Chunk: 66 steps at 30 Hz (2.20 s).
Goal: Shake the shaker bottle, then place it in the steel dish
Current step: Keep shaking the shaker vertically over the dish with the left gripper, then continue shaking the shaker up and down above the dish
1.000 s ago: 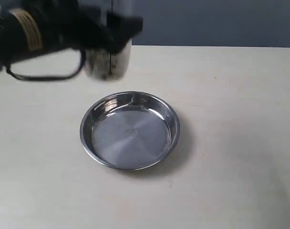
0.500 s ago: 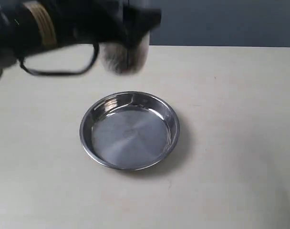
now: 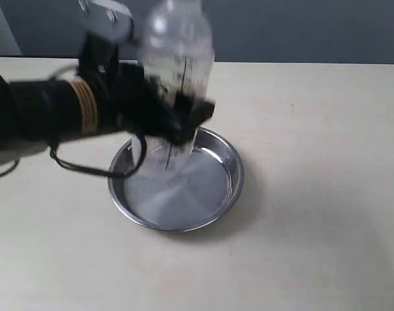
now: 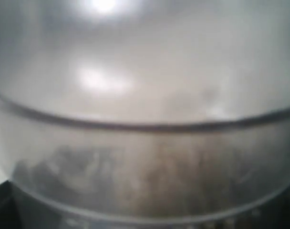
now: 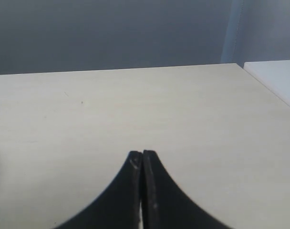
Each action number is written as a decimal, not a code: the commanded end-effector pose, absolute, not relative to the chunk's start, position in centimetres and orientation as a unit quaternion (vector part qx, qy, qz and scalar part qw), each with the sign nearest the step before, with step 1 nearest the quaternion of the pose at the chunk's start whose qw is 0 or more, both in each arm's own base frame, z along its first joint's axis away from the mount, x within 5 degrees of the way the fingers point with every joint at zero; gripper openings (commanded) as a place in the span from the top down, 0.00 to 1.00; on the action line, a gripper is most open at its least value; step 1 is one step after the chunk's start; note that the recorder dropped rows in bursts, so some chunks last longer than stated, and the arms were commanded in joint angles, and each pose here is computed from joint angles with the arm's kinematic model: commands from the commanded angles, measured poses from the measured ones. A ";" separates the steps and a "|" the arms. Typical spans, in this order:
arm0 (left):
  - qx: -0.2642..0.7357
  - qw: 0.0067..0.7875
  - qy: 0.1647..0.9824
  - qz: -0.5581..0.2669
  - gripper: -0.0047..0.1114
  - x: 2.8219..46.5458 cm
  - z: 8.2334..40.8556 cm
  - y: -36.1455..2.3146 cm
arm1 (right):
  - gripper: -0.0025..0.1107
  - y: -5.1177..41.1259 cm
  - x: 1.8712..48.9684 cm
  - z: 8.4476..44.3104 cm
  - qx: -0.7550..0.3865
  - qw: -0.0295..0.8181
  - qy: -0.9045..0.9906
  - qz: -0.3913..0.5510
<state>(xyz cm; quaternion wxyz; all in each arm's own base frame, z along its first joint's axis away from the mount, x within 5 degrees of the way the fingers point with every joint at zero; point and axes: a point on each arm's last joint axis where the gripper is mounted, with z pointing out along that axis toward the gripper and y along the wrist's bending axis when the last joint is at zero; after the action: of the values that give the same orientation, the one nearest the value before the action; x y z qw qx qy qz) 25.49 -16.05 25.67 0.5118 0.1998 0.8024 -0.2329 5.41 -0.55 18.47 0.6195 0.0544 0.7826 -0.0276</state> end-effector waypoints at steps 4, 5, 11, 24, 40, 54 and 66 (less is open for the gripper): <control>0.207 0.613 0.718 -0.256 0.96 24.0 33.1 -15.4 | 0.99 -0.6 5.4 18.6 0.055 0.626 0.778 -0.030; 0.207 0.580 0.749 -0.244 0.96 24.4 30.6 -15.5 | 0.99 -0.6 5.4 18.6 0.055 0.626 0.778 -0.030; 0.197 0.612 0.711 -0.284 0.96 24.3 32.1 -15.8 | 0.99 -0.6 5.4 18.6 0.055 0.626 0.778 -0.030; 0.211 0.614 0.706 -0.283 0.96 24.2 32.8 -16.4 | 0.99 -0.6 5.4 18.6 0.055 0.626 0.778 -0.030; 0.206 0.496 0.813 -0.227 0.96 24.9 24.7 -16.8 | 0.99 -0.6 5.4 18.6 0.055 0.626 0.778 -0.030; 0.204 0.527 0.788 -0.244 0.96 24.9 26.8 -16.9 | 0.99 -0.6 5.4 18.6 0.055 0.626 0.778 -0.030; 0.215 0.550 0.768 -0.249 0.96 24.5 28.0 -16.8 | 0.99 -0.6 5.4 18.6 0.055 0.626 0.778 -0.030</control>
<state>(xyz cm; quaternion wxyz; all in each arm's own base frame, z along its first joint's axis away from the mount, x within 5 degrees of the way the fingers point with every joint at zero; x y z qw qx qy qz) 24.81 -16.69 25.69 0.5111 0.2225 0.8013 -0.2174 5.41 -0.55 18.47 0.6195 0.0544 0.7826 -0.0276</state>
